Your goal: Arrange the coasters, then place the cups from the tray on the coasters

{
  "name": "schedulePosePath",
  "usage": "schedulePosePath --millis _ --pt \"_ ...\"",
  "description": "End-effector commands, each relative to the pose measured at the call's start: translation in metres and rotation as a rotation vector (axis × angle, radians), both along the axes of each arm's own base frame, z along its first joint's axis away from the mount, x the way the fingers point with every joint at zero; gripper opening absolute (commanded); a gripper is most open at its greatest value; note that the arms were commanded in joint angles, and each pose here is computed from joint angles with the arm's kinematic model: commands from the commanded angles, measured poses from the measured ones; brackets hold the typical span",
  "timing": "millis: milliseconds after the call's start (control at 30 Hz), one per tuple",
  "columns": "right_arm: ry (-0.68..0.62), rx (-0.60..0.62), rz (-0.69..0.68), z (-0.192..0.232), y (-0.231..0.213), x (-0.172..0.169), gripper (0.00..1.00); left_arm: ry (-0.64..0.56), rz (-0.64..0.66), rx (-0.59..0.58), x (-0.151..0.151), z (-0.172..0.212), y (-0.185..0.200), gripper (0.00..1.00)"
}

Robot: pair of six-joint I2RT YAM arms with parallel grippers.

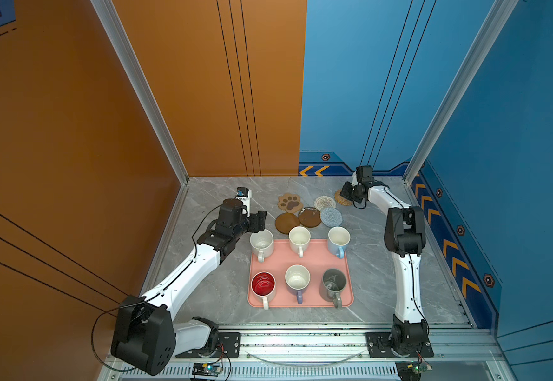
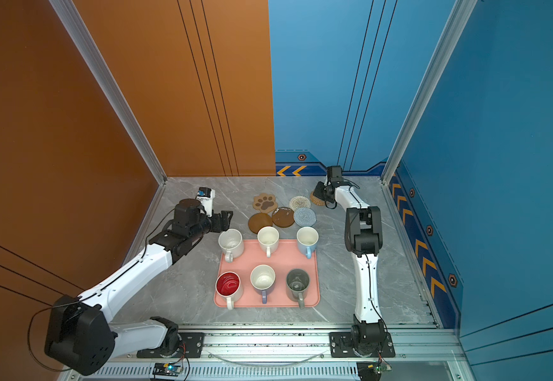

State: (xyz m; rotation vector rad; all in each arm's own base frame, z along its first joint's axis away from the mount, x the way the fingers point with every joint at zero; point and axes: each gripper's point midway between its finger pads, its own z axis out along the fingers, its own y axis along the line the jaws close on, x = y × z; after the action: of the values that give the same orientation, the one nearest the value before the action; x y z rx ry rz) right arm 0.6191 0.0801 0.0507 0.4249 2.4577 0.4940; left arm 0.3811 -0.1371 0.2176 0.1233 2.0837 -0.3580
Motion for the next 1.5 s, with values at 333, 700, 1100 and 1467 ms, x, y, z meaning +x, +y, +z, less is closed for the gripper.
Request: schedulePosePath --millis 333,700,1100,1467 --pt "0.242 -0.117 -0.095 -0.048 -0.037 -0.031 0.00 -0.039 -0.003 0.045 -0.005 0.024 -0.006 0.82" --pt "0.358 -0.172 -0.128 -0.054 -0.066 -0.089 0.00 -0.037 -0.020 0.073 -0.008 0.021 -0.011 0.84" --pt "0.392 -0.185 -0.077 -0.043 -0.062 -0.148 0.00 -0.021 -0.014 0.089 -0.011 0.014 -0.011 0.84" --pt "0.360 -0.168 -0.074 -0.031 -0.054 -0.157 0.00 -0.012 -0.004 0.104 -0.009 0.013 -0.012 0.85"
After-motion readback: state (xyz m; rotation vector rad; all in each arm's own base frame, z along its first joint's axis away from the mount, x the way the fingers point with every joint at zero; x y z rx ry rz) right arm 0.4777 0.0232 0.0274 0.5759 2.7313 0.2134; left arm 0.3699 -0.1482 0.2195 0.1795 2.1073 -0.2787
